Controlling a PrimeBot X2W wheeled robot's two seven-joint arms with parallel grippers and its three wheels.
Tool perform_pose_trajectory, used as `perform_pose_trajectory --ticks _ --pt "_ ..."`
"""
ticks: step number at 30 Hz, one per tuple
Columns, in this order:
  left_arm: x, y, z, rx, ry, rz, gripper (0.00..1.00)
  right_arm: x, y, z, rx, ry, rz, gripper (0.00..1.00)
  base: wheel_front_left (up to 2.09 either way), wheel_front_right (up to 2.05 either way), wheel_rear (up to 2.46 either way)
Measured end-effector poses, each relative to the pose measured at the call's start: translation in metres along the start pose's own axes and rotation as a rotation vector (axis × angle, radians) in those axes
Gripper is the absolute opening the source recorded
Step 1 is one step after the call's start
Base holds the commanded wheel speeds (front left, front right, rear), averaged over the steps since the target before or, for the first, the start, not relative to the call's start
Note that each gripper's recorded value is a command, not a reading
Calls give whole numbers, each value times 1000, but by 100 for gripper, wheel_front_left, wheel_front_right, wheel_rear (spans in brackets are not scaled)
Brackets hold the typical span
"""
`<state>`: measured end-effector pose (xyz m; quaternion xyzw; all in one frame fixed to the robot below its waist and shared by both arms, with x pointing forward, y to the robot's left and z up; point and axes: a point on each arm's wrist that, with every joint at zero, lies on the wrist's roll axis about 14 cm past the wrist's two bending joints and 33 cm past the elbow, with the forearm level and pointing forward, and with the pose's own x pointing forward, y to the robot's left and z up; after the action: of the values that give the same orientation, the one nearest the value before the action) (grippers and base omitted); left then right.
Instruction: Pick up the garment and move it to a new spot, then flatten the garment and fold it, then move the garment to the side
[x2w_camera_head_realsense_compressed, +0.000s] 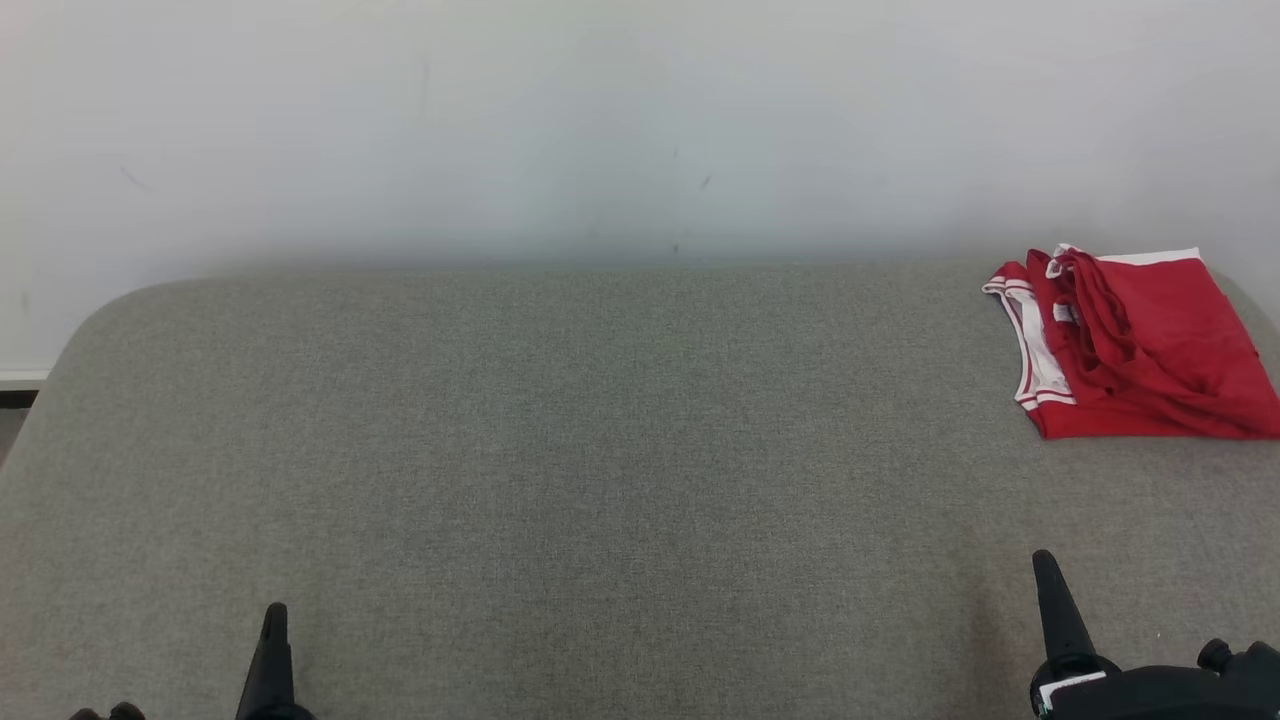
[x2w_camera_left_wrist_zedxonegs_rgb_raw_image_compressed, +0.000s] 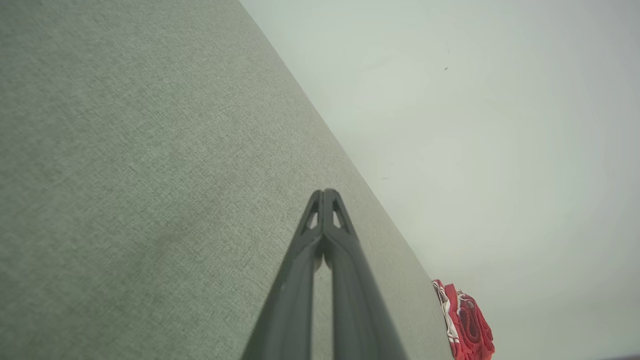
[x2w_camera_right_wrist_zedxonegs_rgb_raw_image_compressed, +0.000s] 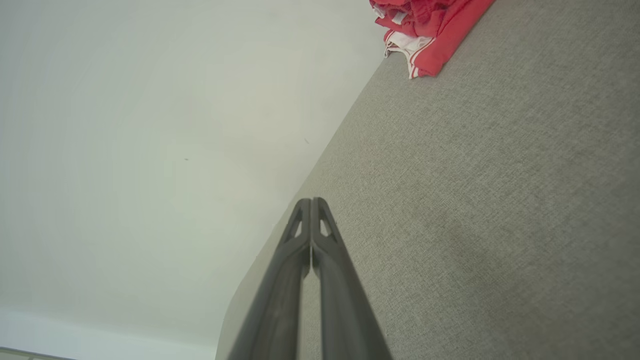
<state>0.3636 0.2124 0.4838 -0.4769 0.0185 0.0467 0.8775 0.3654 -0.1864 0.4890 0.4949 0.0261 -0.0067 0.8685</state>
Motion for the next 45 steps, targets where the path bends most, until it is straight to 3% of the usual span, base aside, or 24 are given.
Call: perform_pose_trajectory --ticks 45 --pt "16 -18 0 -413 31 -52 0 16 5 15 386 -20 22 0 0 0 0"
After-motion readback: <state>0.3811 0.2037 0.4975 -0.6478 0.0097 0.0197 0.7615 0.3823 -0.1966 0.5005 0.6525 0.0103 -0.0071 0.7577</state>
